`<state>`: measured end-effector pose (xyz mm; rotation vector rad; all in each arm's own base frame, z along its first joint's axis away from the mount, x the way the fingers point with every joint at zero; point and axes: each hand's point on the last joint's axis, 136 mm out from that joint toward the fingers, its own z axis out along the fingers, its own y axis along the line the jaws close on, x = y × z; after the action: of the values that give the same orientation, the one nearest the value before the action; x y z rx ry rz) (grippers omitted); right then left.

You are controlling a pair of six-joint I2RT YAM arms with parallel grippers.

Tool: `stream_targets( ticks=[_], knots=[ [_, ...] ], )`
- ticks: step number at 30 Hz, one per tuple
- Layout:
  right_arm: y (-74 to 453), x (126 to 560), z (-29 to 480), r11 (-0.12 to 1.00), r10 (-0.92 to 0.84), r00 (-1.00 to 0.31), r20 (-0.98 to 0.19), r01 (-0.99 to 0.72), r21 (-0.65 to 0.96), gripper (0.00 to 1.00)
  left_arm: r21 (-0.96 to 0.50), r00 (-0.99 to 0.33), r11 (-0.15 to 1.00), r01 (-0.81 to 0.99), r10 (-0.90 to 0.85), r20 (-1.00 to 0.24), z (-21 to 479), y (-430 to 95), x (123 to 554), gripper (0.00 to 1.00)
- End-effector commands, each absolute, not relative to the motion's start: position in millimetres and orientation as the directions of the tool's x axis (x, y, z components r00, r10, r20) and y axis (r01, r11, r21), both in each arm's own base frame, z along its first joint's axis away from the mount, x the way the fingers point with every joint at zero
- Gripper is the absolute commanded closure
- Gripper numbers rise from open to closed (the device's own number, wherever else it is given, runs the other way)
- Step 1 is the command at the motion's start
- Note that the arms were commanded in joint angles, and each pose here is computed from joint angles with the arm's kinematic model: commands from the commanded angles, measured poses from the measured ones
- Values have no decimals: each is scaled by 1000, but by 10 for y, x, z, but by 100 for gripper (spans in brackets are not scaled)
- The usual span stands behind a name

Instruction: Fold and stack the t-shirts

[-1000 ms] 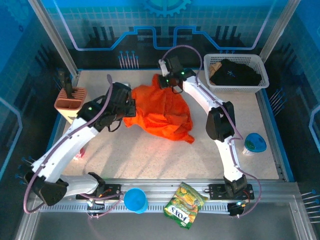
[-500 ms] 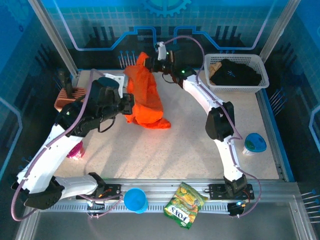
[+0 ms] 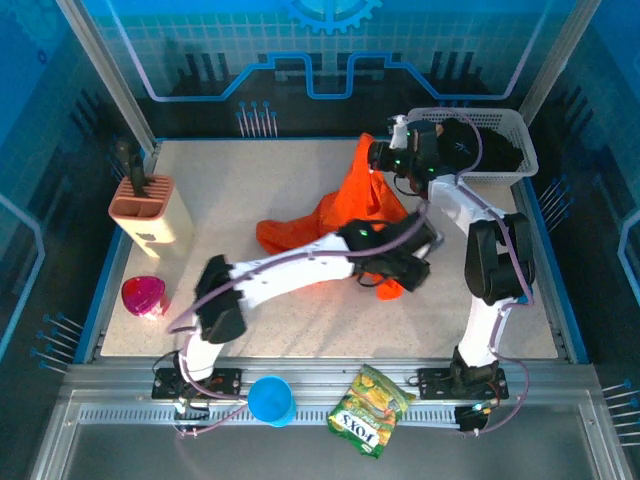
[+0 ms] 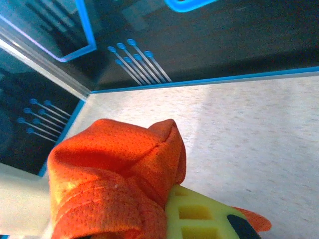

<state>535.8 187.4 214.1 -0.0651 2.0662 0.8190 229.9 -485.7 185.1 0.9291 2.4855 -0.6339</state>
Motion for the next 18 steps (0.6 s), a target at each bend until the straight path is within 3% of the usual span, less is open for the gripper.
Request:
stream_targets(
  ticks=[1,2,6,10,12,15,18],
  knots=[
    [1824,5247,1998,812,150,-605,-782,-376,446,100,-314,-692,637,704,515,-505,1794,-5098,2228,46],
    [1789,5229,1924,820,136,-614,-777,-371,437,100,-313,-701,647,695,513,-496,1716,-5120,2247,33],
    [1653,5213,1768,842,127,-630,-766,-340,419,100,-284,-699,671,684,493,-519,1781,-5050,2304,3],
    [1525,5226,1643,876,118,-644,-756,-291,385,100,-188,-668,722,665,463,-583,2128,-4716,2419,1],
    [1469,5216,1539,894,112,-667,-737,-256,367,87,-144,-676,774,617,427,-600,2294,-4425,2515,1],
    [1363,5219,1403,923,106,-695,-711,-198,331,56,-126,-736,862,491,333,-589,2419,-3874,2687,1],
    [1250,5202,1359,949,95,-713,-694,-145,279,40,-120,-799,935,333,212,-563,2431,-3257,2843,1]
  ],
)
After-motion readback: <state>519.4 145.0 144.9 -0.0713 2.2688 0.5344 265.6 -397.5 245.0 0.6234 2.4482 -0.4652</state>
